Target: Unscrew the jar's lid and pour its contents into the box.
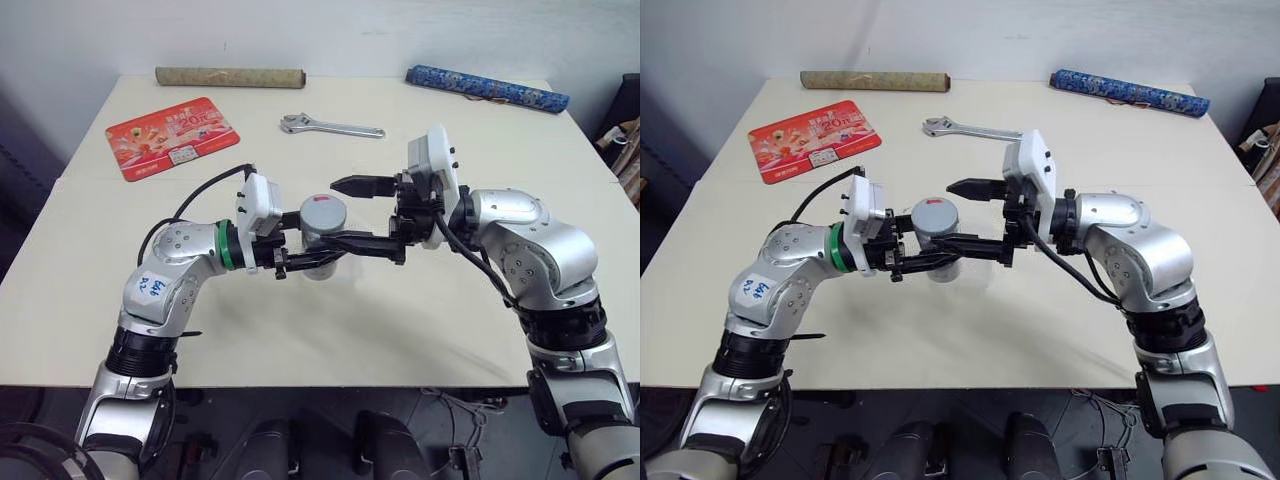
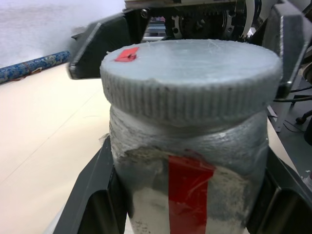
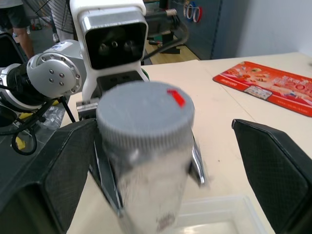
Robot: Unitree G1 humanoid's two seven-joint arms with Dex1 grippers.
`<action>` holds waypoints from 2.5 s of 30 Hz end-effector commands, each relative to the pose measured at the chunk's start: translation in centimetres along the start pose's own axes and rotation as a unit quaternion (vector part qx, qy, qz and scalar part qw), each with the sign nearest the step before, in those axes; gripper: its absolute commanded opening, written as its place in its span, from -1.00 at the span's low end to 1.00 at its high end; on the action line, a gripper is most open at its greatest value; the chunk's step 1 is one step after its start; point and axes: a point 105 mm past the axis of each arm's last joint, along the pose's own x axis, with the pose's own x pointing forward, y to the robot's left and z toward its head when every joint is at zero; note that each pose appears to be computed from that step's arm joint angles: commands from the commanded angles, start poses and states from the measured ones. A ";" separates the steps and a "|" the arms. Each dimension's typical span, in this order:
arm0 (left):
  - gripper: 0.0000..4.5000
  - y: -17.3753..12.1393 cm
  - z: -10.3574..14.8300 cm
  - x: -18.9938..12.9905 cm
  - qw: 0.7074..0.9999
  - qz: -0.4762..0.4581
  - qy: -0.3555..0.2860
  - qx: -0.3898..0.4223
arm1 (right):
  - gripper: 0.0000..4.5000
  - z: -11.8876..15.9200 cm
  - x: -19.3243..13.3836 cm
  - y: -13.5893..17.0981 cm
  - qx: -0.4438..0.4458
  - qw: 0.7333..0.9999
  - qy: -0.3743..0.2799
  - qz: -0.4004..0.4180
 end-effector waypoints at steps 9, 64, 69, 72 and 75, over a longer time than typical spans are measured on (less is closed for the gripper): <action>0.05 -0.9 1.0 -0.1 0.999 -0.016 -0.010 0.026 | 0.99 3.1 -1.4 2.2 -0.003 0.997 -0.066 0.048; 0.05 -1.0 0.8 0.1 1.000 -0.013 -0.008 0.019 | 0.99 2.4 3.0 2.3 -0.025 0.996 -0.043 0.074; 0.05 -1.0 0.8 0.1 1.000 -0.015 -0.007 0.019 | 0.99 2.0 3.6 2.5 -0.020 0.996 -0.036 0.076; 0.05 -1.0 0.8 0.2 1.000 -0.014 -0.008 0.019 | 0.99 1.7 3.8 2.5 -0.016 0.996 -0.035 0.076; 0.05 -1.0 0.8 0.2 1.000 -0.014 -0.009 0.019 | 0.74 1.7 3.8 2.4 -0.014 0.996 -0.039 0.073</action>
